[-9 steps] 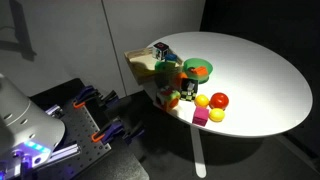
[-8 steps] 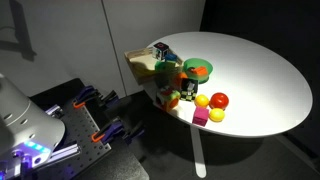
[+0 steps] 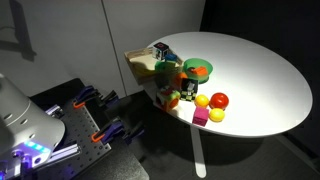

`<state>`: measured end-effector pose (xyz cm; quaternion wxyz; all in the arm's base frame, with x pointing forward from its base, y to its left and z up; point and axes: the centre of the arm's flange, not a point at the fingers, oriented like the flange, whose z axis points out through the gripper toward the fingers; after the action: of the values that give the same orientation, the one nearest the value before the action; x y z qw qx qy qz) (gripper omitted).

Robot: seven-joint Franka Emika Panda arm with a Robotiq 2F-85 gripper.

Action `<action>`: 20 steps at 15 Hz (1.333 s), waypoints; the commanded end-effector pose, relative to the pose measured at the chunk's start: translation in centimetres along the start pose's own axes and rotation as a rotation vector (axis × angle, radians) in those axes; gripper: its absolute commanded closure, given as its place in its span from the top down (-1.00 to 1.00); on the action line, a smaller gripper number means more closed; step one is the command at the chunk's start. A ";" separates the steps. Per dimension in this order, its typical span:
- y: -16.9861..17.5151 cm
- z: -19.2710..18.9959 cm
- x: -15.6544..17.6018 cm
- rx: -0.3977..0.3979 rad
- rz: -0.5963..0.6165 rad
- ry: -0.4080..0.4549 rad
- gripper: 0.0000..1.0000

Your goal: Put the plush block inside the box

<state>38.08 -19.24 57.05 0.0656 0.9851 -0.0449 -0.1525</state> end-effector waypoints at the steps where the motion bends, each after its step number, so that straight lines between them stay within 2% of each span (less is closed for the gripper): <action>1: 0.0 0.0 0.0 0.000 0.000 0.000 1.00; 8: -1.0 0.4 3.1 0.018 0.006 0.039 1.00; 14: -5.2 2.8 5.6 0.071 0.005 0.104 1.00; 20: -8.7 6.9 7.4 0.043 0.032 0.184 1.00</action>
<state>44.07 -13.50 49.15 0.0454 0.9945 -0.0454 -0.0826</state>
